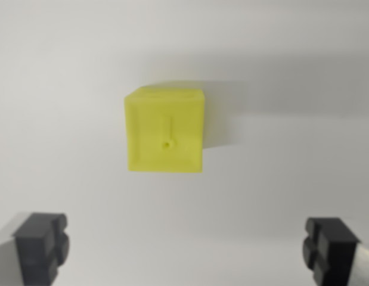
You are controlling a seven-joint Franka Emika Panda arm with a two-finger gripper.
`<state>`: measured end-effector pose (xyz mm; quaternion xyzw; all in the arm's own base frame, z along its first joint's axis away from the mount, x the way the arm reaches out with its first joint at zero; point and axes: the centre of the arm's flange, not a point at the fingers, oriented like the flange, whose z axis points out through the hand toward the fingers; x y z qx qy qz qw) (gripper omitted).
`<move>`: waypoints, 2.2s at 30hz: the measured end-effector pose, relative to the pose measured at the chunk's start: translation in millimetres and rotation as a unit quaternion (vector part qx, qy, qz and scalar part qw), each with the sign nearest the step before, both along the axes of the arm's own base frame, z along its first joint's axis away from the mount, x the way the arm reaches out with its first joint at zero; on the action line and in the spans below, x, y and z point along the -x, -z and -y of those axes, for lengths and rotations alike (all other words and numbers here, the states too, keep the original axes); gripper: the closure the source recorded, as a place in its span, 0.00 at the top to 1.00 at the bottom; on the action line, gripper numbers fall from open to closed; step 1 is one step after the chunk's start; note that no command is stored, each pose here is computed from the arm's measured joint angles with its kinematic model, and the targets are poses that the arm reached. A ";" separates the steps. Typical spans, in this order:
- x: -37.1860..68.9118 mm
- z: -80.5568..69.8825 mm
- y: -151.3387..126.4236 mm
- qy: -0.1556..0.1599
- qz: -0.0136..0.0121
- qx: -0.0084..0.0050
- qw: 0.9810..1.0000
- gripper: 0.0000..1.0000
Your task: Pick yellow cube
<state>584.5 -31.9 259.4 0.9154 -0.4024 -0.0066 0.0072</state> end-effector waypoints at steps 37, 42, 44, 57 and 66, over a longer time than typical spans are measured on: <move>-0.6 -13.8 92.3 -0.012 0.007 -0.003 1.000 1.00; -0.7 -14.3 101.8 -0.012 0.007 -0.004 1.000 1.00; -0.7 -14.3 106.8 -0.013 0.007 -0.004 1.000 1.00; -0.7 -14.8 139.2 -0.013 0.008 -0.004 1.000 1.00; -0.9 -15.1 144.3 -0.014 0.008 -0.004 1.000 1.00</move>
